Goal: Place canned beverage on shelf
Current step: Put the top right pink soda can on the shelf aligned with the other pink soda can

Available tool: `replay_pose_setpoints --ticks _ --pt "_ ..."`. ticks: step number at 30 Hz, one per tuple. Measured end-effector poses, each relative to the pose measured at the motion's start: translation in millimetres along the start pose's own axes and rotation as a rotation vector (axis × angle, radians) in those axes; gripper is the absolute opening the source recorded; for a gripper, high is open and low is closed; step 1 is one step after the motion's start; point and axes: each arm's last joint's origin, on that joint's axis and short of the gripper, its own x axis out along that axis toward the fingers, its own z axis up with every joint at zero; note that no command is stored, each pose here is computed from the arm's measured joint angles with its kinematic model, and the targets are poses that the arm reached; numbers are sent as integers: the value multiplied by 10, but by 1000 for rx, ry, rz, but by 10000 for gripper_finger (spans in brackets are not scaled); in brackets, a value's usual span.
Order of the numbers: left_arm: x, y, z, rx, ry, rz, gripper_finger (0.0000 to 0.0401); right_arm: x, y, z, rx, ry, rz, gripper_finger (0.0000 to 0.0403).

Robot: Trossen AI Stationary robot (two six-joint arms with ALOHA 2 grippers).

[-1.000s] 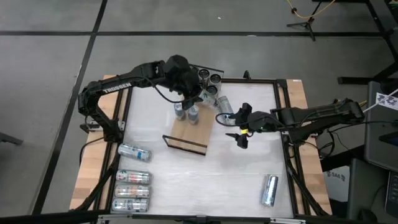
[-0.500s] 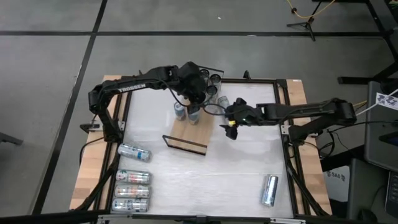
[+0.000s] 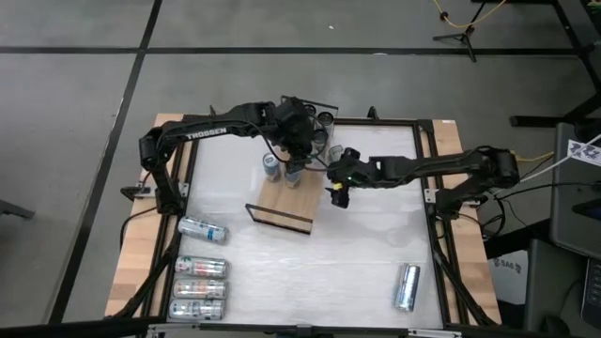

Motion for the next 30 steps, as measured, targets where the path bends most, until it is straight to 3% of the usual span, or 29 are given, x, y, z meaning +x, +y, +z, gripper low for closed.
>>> replay_pose_setpoints --ticks 30 --pt "41 15 -17 -4 22 35 244 251 17 9 -39 -8 -15 351"
